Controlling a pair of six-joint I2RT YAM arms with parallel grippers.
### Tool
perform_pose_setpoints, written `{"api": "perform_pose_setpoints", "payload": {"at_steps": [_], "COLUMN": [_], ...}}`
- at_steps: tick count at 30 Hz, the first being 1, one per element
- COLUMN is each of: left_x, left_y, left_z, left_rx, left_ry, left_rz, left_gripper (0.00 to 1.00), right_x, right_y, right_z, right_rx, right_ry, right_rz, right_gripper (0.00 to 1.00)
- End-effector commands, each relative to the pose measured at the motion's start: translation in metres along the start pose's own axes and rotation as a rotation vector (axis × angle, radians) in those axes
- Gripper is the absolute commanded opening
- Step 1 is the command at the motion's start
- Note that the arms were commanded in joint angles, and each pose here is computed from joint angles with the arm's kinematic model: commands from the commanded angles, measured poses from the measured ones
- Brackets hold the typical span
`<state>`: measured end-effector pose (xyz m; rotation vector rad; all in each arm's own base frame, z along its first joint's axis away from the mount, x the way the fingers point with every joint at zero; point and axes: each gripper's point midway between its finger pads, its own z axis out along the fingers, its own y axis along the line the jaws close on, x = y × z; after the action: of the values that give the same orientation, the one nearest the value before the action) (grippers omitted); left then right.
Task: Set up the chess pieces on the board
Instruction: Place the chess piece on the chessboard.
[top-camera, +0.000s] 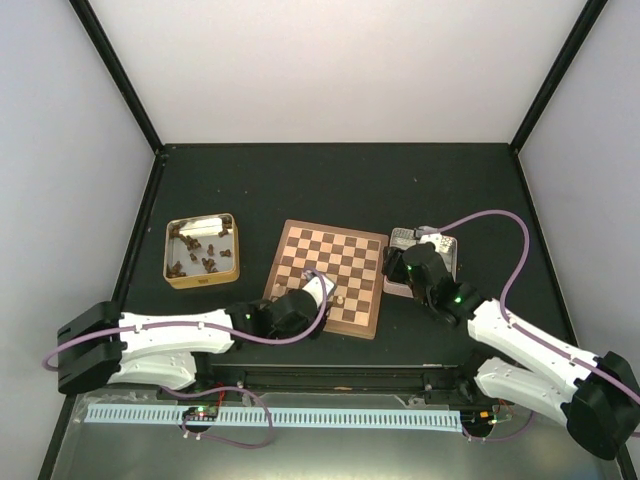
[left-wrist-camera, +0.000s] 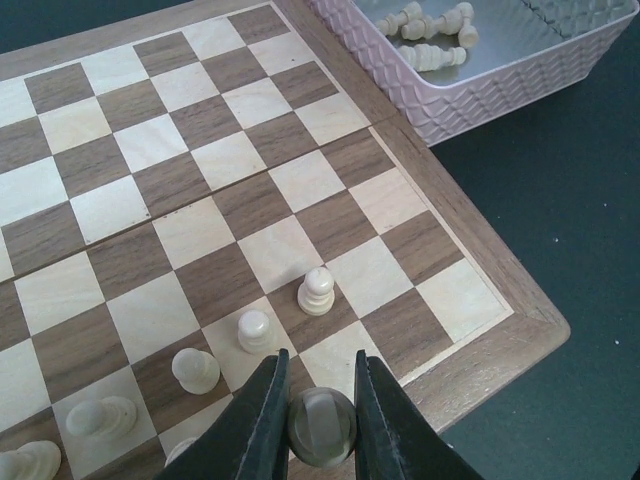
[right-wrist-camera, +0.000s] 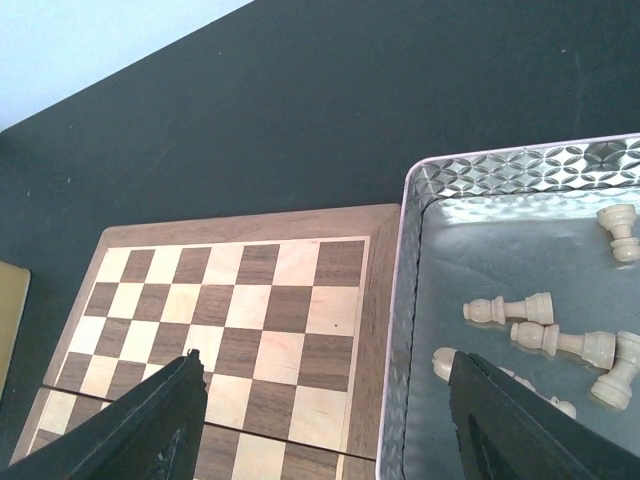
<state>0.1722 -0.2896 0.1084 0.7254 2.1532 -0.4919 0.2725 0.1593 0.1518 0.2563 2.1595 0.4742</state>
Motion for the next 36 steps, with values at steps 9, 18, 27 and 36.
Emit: {"api": "perform_pose_setpoints", "payload": {"at_steps": [9,18,27,36], "left_x": [-0.007,0.007,0.019,0.013], "left_y": [0.003,0.006,0.013,0.010], "left_z": [0.011,0.020,0.026,0.023], "left_rx": [-0.034,-0.048,-0.087,-0.074], "left_ry": [-0.094,-0.051,-0.018,-0.029], "left_rz": [0.012,0.012,0.025,0.024], "left_gripper": [0.07,0.09,0.24,0.33], "right_x": [-0.004,-0.002,-0.003,-0.002], "right_y": [-0.003,-0.005,-0.005,-0.005], "right_z": [0.003,0.005,0.006,0.006], "right_rx": [0.007,0.013,0.009,0.003], "right_ry": [-0.007,0.003,0.007,0.014], "right_rz": [0.027,0.029,0.030,0.033], "right_gripper": [0.67,0.68,0.68,0.68]}}
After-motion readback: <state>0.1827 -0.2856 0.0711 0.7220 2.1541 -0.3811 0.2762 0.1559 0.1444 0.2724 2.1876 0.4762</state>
